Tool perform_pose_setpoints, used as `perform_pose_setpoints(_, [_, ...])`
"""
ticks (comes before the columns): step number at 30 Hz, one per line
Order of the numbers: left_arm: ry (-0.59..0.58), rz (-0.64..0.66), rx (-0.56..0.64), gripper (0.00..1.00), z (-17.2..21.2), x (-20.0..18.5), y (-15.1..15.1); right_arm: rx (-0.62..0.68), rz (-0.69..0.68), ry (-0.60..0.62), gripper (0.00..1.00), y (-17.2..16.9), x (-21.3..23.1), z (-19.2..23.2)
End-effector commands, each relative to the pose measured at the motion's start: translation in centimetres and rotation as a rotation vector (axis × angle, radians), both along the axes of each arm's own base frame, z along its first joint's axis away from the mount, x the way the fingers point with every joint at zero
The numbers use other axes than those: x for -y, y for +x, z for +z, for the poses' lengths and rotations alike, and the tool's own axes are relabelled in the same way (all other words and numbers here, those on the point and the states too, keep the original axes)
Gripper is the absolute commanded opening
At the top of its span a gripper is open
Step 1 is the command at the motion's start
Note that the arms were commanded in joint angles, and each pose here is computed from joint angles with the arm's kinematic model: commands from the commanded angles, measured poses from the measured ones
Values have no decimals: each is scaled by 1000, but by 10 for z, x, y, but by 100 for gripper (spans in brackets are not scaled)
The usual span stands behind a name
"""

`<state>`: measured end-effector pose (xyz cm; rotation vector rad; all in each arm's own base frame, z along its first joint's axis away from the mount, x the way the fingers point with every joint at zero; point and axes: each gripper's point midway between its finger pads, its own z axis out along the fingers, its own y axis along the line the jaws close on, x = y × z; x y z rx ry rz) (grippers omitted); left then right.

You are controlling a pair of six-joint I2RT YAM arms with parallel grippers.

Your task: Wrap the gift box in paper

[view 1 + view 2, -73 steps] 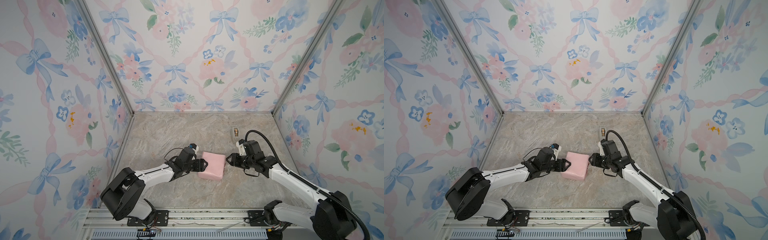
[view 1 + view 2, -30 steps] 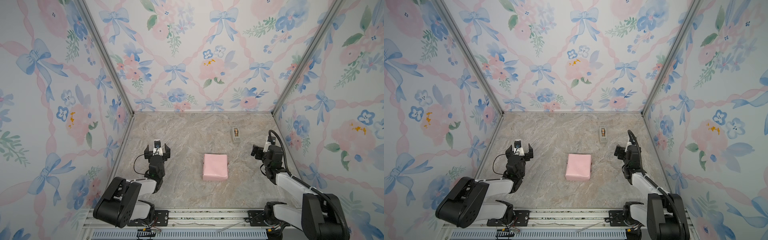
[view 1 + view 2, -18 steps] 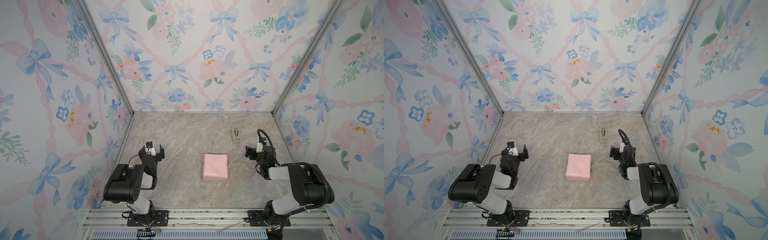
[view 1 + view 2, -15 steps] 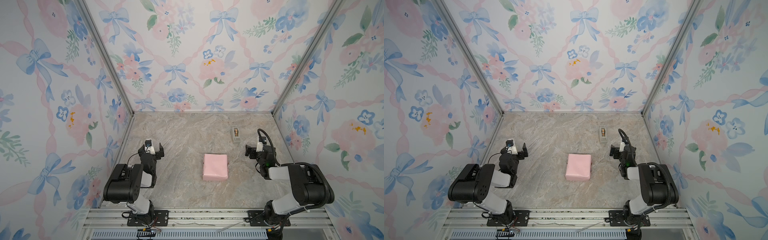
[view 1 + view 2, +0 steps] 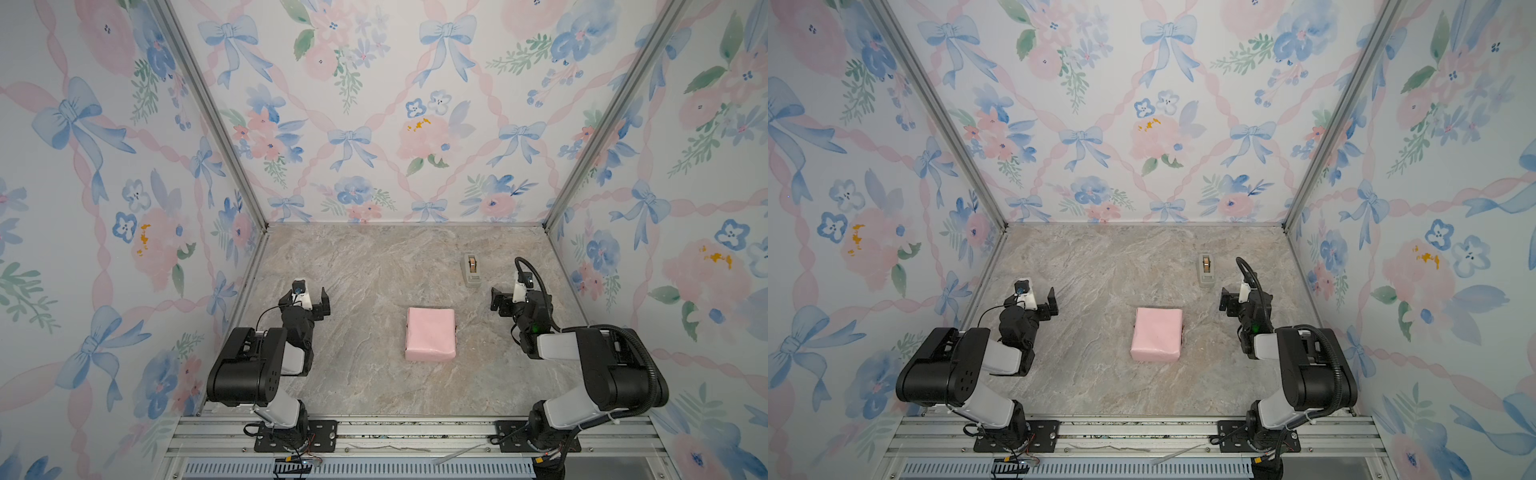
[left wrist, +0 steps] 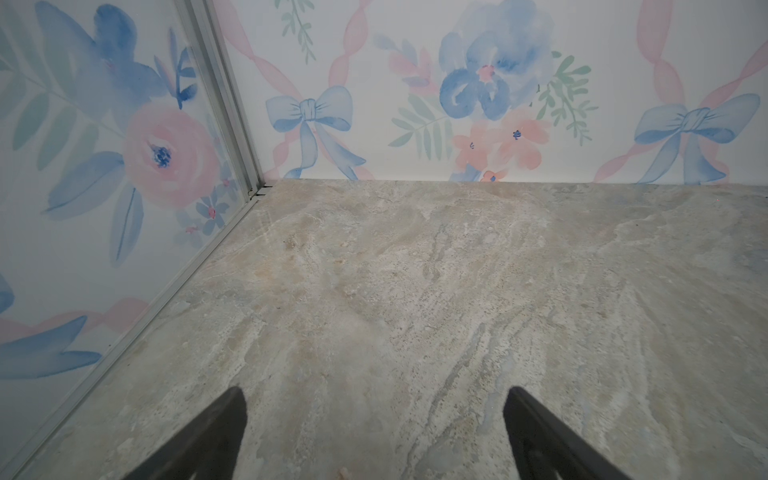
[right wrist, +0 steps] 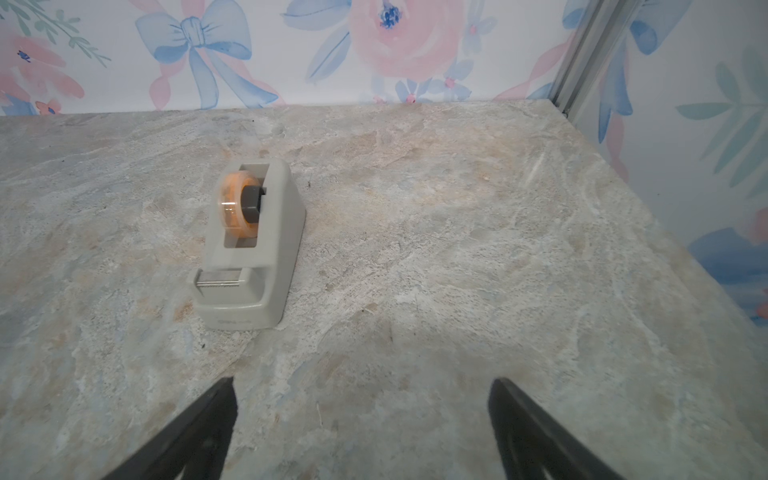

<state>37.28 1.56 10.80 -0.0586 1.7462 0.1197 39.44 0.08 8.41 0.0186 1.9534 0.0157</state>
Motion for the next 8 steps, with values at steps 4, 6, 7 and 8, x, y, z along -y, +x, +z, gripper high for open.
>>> perform_pose_setpoints(4, [-2, -49, -9, 98, 0, 9, 4, 44, 12, -8, 96, 6, -3, 13])
perform_pose_setpoints(6, [-3, -48, -9, 98, 0, 9, 3, 43, 13, -7, 96, 6, -3, 13])
perform_pose_setpoints(7, [-3, -47, -8, 98, 0, 9, 3, 44, 12, -8, 96, 6, -3, 13])
perform_pose_setpoints(8, [-3, -48, -6, 98, 1, 9, 3, 43, 12, -7, 96, 6, -3, 13])
